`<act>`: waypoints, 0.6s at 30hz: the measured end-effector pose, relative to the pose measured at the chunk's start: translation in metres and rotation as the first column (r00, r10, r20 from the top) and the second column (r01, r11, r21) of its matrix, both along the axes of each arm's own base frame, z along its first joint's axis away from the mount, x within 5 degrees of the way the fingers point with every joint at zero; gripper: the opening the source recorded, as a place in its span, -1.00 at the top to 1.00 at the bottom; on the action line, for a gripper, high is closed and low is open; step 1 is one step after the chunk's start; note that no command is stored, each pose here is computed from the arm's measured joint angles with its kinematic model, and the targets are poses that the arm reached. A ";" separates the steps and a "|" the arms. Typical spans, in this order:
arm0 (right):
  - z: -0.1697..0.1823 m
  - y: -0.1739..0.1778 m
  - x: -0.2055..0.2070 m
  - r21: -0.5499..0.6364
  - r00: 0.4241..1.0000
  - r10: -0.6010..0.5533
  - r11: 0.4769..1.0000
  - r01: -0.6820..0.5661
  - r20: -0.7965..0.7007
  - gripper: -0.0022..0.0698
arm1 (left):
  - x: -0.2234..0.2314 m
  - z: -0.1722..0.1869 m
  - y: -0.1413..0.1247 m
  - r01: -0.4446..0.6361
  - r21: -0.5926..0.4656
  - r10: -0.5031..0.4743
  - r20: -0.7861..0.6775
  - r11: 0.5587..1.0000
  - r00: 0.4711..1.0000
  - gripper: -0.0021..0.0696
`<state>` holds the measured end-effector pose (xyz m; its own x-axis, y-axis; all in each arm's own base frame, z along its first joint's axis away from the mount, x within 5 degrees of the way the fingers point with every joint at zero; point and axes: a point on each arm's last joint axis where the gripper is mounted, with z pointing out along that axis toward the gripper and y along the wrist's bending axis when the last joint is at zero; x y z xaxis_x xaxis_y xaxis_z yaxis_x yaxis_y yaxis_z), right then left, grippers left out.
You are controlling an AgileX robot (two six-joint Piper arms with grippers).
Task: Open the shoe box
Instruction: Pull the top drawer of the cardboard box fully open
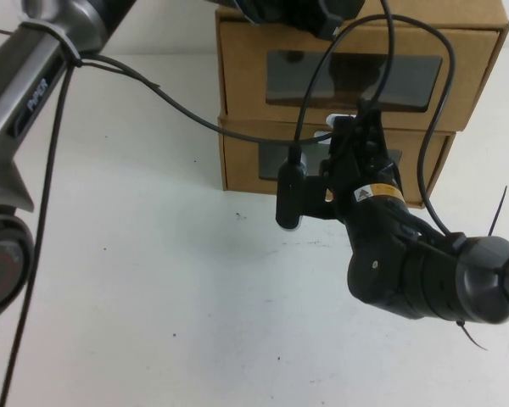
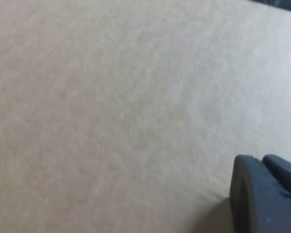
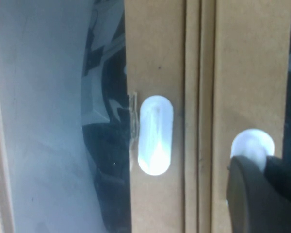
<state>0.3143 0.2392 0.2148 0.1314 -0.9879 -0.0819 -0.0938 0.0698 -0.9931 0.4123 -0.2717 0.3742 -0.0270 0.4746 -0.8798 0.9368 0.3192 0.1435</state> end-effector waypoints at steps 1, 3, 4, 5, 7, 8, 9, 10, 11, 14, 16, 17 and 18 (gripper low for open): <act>0.000 0.000 0.000 0.000 1.000 0.000 1.000 0.000 0.000 0.94 | 0.002 -0.003 -0.001 -0.003 -0.009 0.003 -0.005 1.000 1.000 0.95; 0.000 0.000 0.000 0.001 1.000 0.001 1.000 -0.001 -0.002 0.94 | 0.005 -0.008 -0.004 -0.001 -0.015 0.001 -0.016 1.000 1.000 0.95; 0.000 0.000 0.000 0.001 1.000 0.001 1.000 -0.001 -0.002 0.94 | 0.006 -0.008 -0.005 0.000 -0.020 0.000 -0.017 1.000 1.000 0.95; 0.000 0.000 0.000 -0.001 1.000 0.005 1.000 -0.005 -0.005 0.94 | 0.008 -0.011 -0.006 -0.004 -0.024 0.003 -0.020 1.000 1.000 0.95; 0.000 -0.001 0.001 0.000 1.000 0.002 1.000 -0.002 -0.007 0.94 | 0.009 -0.011 -0.007 -0.004 -0.030 0.003 -0.021 1.000 1.000 0.95; 0.000 -0.002 0.002 -0.002 1.000 0.003 1.000 -0.003 -0.009 0.94 | 0.010 -0.011 -0.007 -0.004 -0.032 0.003 -0.022 0.999 1.000 0.95; 0.000 -0.001 0.001 -0.002 1.000 0.005 1.000 -0.005 -0.010 0.94 | 0.010 -0.012 -0.007 -0.005 -0.032 0.004 -0.022 0.999 1.000 0.95; 0.000 -0.002 0.002 -0.002 1.000 0.004 1.000 -0.004 -0.010 0.94 | 0.010 -0.011 -0.007 -0.005 -0.033 0.004 -0.022 0.999 1.000 0.95; 0.000 -0.001 0.002 -0.003 1.000 0.006 1.000 -0.006 -0.010 0.94 | 0.011 -0.012 -0.007 -0.005 -0.034 0.004 -0.025 0.999 1.000 0.95; 0.000 -0.001 0.002 -0.003 1.000 0.006 1.000 -0.006 -0.010 0.94 | 0.011 -0.012 -0.007 -0.013 -0.038 0.012 -0.040 0.999 0.999 0.95; 0.000 0.000 0.001 -0.003 1.000 0.010 1.000 -0.010 -0.010 0.94 | 0.012 -0.013 -0.006 -0.016 -0.040 0.014 -0.047 0.999 0.999 0.95; 0.000 0.000 0.000 -0.001 1.000 0.011 1.000 -0.011 -0.012 0.94 | 0.012 -0.013 -0.005 -0.017 -0.039 0.016 -0.048 0.999 0.999 0.95; 0.000 0.002 -0.002 0.000 1.000 0.013 1.000 -0.013 -0.009 0.94 | 0.013 -0.013 -0.004 -0.018 -0.041 0.016 -0.052 0.999 0.999 0.95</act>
<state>0.3127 0.2413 0.2146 0.1434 -0.9861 -0.0834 -0.1038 0.0688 -0.9922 0.4250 -0.2758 0.3608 -0.0807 0.4368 -0.8959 0.9368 0.3402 0.0816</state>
